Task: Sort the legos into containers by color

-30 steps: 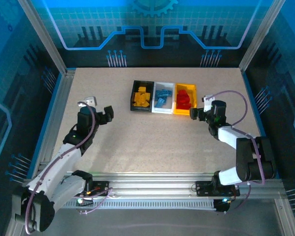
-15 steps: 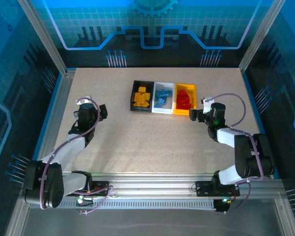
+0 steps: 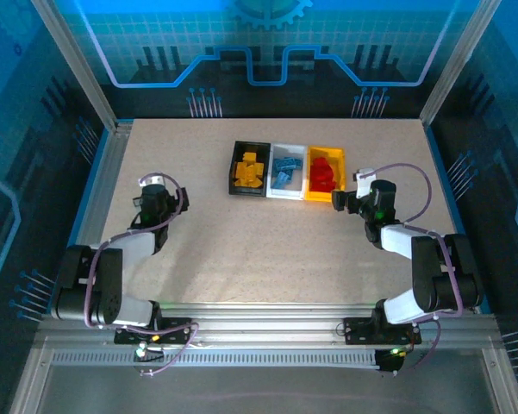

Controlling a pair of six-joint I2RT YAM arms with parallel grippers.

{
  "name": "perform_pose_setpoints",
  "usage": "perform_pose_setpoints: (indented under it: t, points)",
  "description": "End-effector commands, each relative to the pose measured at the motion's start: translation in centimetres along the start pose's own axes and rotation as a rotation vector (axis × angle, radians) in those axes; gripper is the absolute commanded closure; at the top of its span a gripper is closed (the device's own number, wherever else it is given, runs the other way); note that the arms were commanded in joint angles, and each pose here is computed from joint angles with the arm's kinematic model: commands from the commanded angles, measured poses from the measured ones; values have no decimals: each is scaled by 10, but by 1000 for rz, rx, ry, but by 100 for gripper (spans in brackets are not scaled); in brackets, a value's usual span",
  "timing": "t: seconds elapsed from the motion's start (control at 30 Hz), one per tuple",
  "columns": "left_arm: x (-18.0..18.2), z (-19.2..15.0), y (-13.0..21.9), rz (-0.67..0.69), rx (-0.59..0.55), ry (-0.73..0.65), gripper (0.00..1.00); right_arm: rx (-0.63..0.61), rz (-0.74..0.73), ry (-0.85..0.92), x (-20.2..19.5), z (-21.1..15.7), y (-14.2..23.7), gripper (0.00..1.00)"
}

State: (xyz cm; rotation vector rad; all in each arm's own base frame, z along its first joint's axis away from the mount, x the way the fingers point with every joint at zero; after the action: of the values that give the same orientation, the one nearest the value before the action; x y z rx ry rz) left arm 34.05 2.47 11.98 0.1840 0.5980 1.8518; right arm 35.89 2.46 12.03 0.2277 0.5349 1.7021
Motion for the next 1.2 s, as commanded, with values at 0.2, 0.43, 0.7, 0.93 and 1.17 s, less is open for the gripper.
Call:
perform_pose_setpoints:
  t: [0.2, 0.43, 0.7, 0.93, 1.17]
  points:
    - [-19, 6, -2, -185, -111, -37, 1, -27, 14, 19, 3, 3, -1, 0]
    - [-22, -9, -6, -248, -136, -58, 1, -26, 16, 18, 3, 3, -1, 0]
    - [-22, -10, -6, -246, -133, -58, 1, -45, 16, 30, 5, 1, 1, 0]
    - [-21, -10, -6, -245, -133, -60, 1, -93, -8, 56, 10, -2, 8, 0]
    - [-22, -10, -6, -246, -134, -60, 1, -136, -29, 85, 16, -8, 13, 0]
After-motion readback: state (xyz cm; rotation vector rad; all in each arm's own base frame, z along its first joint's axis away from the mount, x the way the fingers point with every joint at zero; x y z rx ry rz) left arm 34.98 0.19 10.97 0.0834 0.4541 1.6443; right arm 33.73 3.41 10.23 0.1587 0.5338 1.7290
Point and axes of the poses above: each hand's point on the last joint's axis, 136 mm out from that joint toward the fingers, its own y axis back along the fingers, its own x axis along the line the jaws close on, z = x × y, the point moved 5 cm from there along y, back along the fingers, and after that the axes turned 8 degrees about y, right-handed, at the moved point
